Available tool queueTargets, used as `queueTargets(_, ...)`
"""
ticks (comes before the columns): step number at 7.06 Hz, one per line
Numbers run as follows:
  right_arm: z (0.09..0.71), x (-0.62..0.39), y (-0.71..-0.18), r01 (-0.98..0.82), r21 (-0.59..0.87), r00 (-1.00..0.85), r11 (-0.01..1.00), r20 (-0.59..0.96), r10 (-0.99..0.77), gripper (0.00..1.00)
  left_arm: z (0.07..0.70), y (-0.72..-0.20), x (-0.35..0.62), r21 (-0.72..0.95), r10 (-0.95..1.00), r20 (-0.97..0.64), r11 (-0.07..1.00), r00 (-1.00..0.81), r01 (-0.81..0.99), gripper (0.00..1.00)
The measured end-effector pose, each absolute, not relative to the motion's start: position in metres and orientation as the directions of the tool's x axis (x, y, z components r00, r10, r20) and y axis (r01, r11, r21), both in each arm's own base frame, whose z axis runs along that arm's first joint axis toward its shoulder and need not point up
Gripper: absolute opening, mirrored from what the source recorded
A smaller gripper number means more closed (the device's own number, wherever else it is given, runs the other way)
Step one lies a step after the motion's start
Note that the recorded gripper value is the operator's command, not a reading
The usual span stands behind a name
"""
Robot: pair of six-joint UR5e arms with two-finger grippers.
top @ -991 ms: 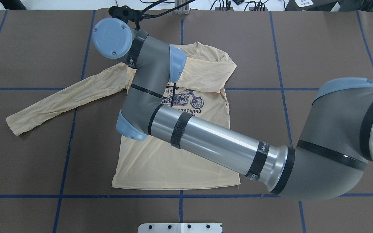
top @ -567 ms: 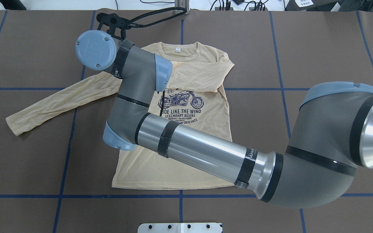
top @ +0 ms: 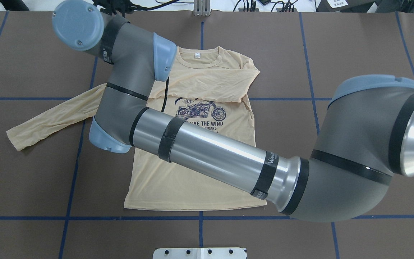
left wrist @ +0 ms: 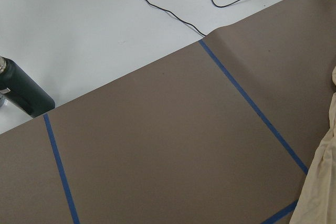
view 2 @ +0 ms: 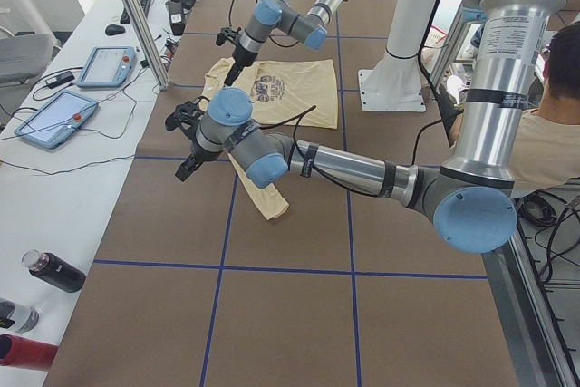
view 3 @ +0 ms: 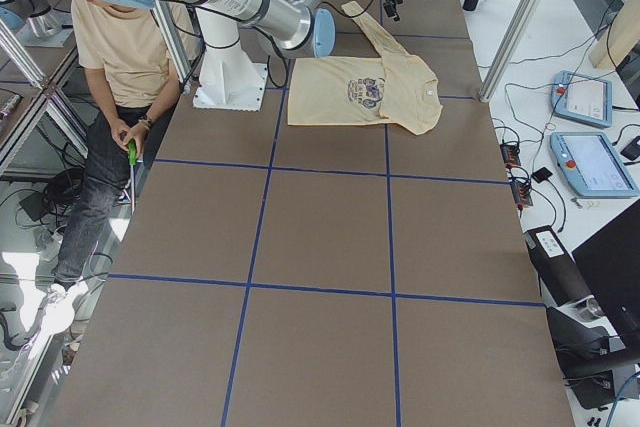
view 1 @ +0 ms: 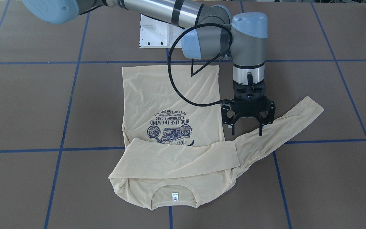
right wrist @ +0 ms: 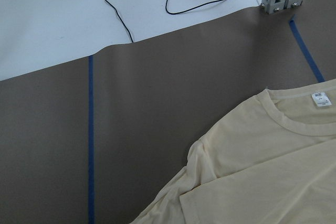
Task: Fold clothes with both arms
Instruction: 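Carry the grasped sleeve across the shirt body toward the left gripper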
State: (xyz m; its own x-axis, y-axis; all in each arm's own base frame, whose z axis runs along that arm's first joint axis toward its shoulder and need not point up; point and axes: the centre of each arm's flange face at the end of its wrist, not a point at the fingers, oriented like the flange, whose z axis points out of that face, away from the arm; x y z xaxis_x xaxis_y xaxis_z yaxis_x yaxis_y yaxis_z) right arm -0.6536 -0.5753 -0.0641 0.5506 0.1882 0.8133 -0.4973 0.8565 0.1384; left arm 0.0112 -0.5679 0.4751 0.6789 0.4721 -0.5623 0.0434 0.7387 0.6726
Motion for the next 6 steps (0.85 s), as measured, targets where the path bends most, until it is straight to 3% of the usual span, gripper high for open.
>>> queueTargets(3,-0.016,-0.543,-0.602,-0.395,0.052,0.629,0.917,0.742,0.229,1.0,0.523,-0.52,0.054,0.674,0.514,-0.576,0.738,0.636,0.014,1.0)
queueTargets(6,0.115,-0.387,-0.56,-0.268,0.147,0.683,0.952,0.726,0.08,1.0,0.566,-0.462,0.119,0.599,0.403,-0.661,0.792,0.633,0.121,0.99)
